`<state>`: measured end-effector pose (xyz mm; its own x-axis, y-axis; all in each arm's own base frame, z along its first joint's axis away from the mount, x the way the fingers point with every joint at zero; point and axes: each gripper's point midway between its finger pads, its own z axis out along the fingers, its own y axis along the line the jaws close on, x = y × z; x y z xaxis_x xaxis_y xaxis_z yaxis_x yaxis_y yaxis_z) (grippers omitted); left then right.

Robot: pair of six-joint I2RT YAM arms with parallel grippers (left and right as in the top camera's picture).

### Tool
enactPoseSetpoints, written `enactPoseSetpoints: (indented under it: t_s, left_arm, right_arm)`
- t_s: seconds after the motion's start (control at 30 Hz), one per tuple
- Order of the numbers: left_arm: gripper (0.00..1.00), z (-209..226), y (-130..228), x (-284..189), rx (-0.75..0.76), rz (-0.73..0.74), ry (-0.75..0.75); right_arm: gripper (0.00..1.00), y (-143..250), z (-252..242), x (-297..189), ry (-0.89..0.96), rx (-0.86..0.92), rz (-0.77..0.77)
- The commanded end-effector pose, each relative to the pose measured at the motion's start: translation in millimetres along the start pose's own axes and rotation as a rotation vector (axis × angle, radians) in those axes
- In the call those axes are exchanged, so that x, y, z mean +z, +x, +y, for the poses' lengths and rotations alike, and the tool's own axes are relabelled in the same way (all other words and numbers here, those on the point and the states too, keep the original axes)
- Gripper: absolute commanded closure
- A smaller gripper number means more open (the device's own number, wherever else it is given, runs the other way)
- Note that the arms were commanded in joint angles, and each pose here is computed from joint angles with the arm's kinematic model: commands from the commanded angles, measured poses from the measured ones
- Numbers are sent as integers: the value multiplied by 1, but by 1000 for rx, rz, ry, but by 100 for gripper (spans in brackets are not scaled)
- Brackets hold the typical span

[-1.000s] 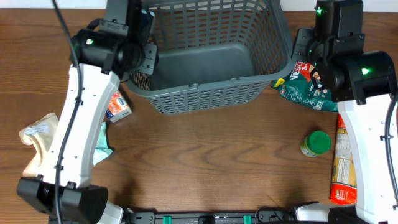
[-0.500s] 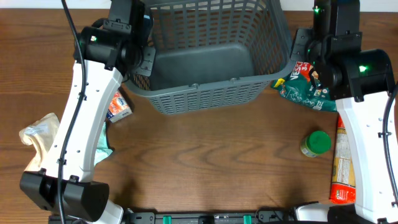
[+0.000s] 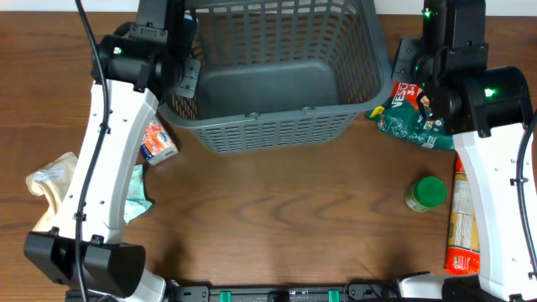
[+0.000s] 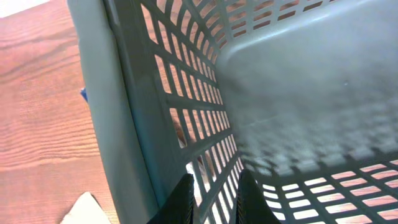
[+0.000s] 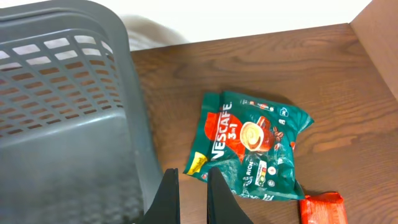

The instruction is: Pack container

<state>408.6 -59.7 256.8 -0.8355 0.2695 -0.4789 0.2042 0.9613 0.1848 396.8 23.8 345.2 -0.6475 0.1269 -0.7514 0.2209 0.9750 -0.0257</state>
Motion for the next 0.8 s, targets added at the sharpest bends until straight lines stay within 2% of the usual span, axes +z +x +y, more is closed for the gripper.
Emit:
enactPoseSetpoints:
  t_s: [0.0,0.77]
  left_arm:
    - [89,12,-1,4,22,-1,-43]
    - [90,42,-10,8,-5,-43,-84]
  right_arm:
    - [99,0,-5,1,19,15,1]
    - [99,1,-5,1,19,14,4]
